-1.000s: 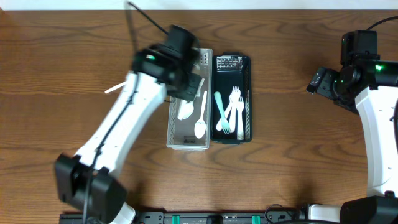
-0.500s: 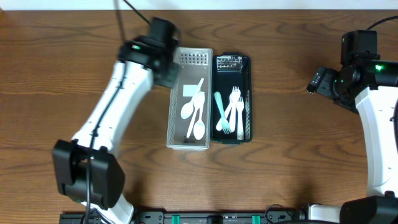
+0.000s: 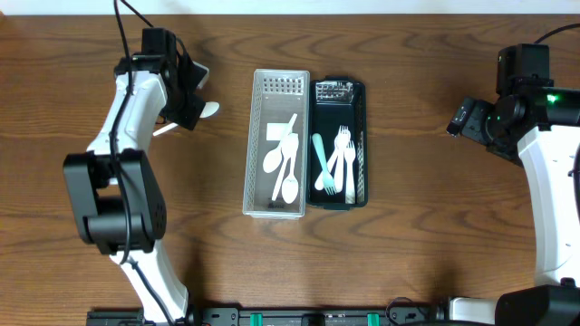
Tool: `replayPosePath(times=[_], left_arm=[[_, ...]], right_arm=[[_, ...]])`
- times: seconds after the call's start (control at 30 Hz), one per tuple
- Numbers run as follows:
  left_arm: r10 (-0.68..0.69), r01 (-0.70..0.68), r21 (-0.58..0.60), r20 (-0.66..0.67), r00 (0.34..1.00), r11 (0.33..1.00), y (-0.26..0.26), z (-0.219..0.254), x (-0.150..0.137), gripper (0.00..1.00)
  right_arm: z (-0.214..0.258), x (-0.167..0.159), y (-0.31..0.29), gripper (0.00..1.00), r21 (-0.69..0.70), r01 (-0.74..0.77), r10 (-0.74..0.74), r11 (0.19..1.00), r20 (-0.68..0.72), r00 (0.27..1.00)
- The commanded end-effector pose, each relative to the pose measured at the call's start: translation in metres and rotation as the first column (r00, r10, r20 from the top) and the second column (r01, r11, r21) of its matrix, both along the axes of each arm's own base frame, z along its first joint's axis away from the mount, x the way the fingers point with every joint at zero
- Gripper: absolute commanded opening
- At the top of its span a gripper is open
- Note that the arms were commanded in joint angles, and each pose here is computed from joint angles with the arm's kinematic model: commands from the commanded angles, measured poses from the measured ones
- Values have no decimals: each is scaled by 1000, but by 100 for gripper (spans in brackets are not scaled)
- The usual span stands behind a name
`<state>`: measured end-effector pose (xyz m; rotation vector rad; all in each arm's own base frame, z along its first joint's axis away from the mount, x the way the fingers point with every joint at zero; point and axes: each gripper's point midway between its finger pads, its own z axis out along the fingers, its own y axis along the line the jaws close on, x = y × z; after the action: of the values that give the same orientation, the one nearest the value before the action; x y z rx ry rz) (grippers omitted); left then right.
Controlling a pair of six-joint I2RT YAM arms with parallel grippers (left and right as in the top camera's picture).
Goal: Pack container
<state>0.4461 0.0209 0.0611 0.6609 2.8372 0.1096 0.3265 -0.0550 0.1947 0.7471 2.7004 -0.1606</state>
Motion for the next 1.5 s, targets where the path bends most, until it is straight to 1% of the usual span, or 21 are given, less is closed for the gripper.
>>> replayPosePath(times=[0.0,0.17,0.27,0.37,0.5,0.63,0.7,0.77,0.87,0.93,1.0,1.03,1.13,1.23,1.37,1.47], left_arm=[[-127,127,-2,-7,992,992,4,-14,6,59],[-141,141,10,14,990,990,12,-31,19,59],[-140,140,6,-2,990,990,13,-45,20,59],[-139,139,-3,-39,990,990,13,-58,15,59],[-139,138,-14,-85,987,990,12,-64,5,59],[-122,118,-36,-145,982,992,9,-66,-11,54],[-86,78,-52,-175,981,996,7,-67,-18,49],[-11,-2,-59,-209,978,998,7,-67,-26,38],[85,-104,-60,-255,963,993,6,-67,-37,26],[141,-163,-57,-284,949,985,5,-67,-44,20],[187,-213,-50,-316,930,976,5,-66,-52,6],[215,-243,-45,-332,918,969,4,-65,-56,6],[314,-346,-26,-364,877,938,3,-57,-66,6],[363,-397,-20,-367,856,917,0,-39,-73,6],[365,-395,-44,-298,882,918,-8,5,-75,6],[354,-376,-80,-205,912,923,-17,46,-75,6]], right_arm=[[-4,-4,-4,99,-6,-2,2,1000,-23,1000],[-4,-5,-4,99,-6,-2,2,1000,-29,1000],[-4,-5,-4,99,-5,-2,2,1000,-31,1000],[-4,-5,-4,99,-5,-2,2,1000,-31,1000],[-4,-5,-4,99,-5,-2,2,1000,-31,1000],[-4,-5,-4,99,-5,-2,2,1000,-30,1000],[-4,-5,-3,99,-4,-5,4,1000,-30,1000],[-4,-5,-2,99,-3,-6,6,1000,-30,1000],[-5,-6,-2,99,-3,-6,6,1000,-36,999],[-5,-9,-2,99,-3,-6,6,1000,-45,999],[-5,-10,-2,99,-2,-6,6,1000,-50,999],[-5,-10,-2,99,-2,-7,6,1000,-50,999],[-5,-9,-2,99,-3,-7,6,1000,-47,999],[-5,-9,-2,99,-2,-6,6,1000,-48,999],[-5,-9,-2,99,-2,-6,6,1000,-49,999],[-5,-8,-2,99,-3,-6,6,1000,-45,999]])
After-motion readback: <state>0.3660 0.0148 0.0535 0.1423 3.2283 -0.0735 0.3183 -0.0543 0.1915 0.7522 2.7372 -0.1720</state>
